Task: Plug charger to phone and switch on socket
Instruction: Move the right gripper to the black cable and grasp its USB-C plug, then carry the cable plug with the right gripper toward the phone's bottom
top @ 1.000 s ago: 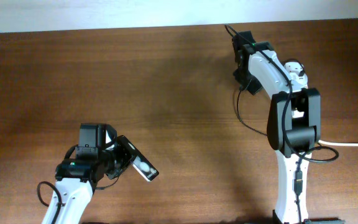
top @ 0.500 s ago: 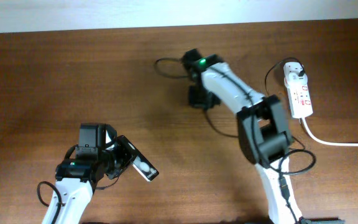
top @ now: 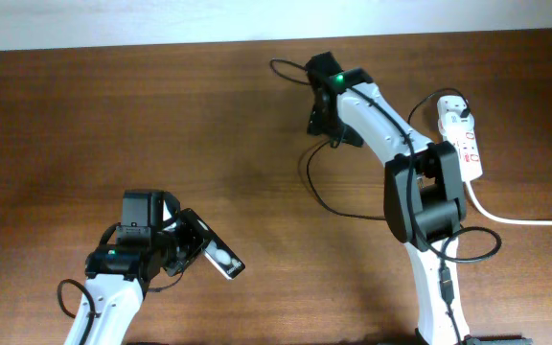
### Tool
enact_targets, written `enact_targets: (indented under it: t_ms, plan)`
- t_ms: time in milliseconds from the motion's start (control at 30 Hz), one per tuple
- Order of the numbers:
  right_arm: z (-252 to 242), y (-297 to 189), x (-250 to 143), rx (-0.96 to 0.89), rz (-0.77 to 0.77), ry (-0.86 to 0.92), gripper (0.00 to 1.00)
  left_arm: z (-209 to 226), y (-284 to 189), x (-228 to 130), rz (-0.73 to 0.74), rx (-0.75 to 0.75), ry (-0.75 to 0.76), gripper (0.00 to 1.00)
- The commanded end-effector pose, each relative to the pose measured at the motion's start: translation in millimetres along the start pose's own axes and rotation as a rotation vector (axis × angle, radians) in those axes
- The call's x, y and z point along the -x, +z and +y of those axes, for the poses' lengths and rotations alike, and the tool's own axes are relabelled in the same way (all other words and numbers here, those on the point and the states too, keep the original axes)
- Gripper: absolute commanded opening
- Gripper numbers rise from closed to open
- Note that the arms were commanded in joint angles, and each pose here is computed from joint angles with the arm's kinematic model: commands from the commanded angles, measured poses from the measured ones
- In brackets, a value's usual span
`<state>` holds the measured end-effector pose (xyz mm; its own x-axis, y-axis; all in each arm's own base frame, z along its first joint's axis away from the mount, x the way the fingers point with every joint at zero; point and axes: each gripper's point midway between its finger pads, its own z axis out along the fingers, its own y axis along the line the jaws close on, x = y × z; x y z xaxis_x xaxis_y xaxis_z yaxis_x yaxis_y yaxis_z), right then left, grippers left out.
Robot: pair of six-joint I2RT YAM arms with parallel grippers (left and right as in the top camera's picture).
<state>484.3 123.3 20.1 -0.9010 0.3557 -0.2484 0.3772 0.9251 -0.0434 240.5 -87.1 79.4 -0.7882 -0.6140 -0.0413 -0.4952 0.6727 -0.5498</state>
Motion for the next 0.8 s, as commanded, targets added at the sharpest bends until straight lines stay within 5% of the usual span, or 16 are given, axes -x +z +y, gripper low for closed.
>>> enact_targets:
  t_ms: [0,433,567,667,767]
  plan:
    - [1,6,2,-0.015,-0.012,0.031,0.8,-6,-3,3,-0.009,-0.019,0.021,0.0]
    - [16,34,-31,0.048,0.148,0.026,0.4,-6,-3,3,-0.008,-0.019,0.021,0.0]
    - [18,34,-28,0.057,0.135,0.029,0.25,-6,-3,2,-0.005,-0.021,0.021,0.0]
    - [18,34,-28,0.058,0.136,0.026,0.04,-5,-3,2,-0.003,-0.019,-0.004,0.0]
    - [14,31,-33,0.05,0.16,-0.014,0.04,-6,-3,1,0.003,-0.024,-0.004,0.0]
